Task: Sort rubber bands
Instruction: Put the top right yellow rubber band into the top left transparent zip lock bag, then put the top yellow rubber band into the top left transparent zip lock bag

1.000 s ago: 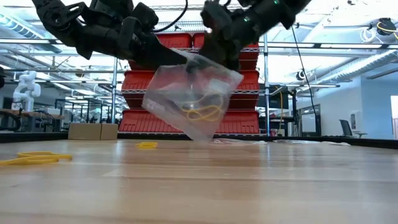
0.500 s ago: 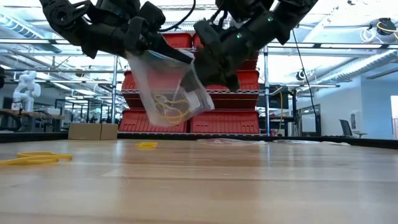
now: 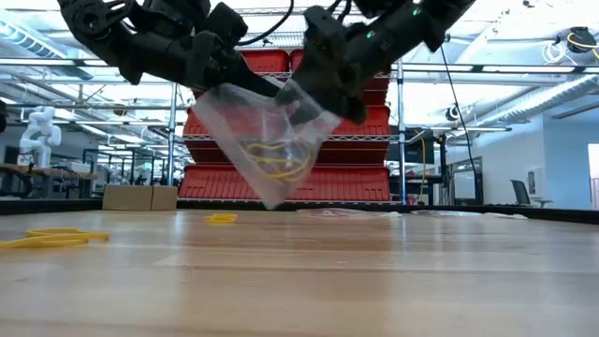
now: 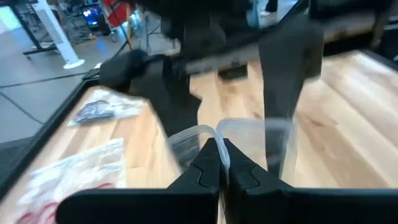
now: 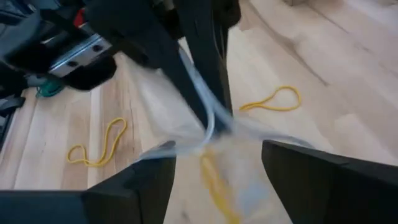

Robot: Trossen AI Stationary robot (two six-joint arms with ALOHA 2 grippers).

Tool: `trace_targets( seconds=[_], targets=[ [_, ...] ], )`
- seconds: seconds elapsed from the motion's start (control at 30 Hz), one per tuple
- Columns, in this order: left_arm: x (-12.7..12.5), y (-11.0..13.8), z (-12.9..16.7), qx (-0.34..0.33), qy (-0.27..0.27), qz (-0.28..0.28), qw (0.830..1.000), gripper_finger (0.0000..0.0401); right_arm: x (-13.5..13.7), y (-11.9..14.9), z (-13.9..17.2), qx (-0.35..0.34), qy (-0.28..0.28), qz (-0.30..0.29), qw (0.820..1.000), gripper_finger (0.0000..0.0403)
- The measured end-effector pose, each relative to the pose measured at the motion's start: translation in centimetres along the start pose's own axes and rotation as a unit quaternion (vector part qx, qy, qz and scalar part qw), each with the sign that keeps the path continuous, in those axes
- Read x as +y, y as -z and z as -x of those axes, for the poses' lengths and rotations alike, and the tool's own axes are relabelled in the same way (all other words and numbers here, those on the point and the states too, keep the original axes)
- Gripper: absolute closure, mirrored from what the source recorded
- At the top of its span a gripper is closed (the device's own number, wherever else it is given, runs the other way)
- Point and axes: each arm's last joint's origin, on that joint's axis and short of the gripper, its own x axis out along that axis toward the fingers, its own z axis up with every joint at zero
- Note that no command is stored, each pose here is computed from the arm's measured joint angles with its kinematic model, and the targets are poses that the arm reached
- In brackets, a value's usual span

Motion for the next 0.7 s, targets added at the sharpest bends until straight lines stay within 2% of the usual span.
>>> trace_targets(
  seconds=[0.2, 0.33, 0.53, 0.7],
  targets=[
    [0.7, -0.6, 1.3, 0.019, -0.041, -0.008, 0.999, 0.0401, 0.3, -1.3, 3.0, -0.006, 0.004, 0.027, 1.000, 0.0173],
    [1.2, -0.7, 2.1, 0.033, -0.061, -0.005, 0.998, 0.0401, 0.1, -2.1, 4.8, -0.014, 0.026, 0.047, 0.998, 0.0173],
    [2.4, -0.6, 3.6, 0.078, -0.128, -0.009, 0.989, 0.0401, 0.0, -3.1, 7.4, -0.029, 0.039, 0.056, 0.997, 0.0173],
    [3.4, -0.9, 5.0, 0.086, -0.155, 0.000, 0.984, 0.0401, -0.2, -2.8, 7.0, -0.019, 0.057, 0.057, 0.997, 0.0178]
  ],
)
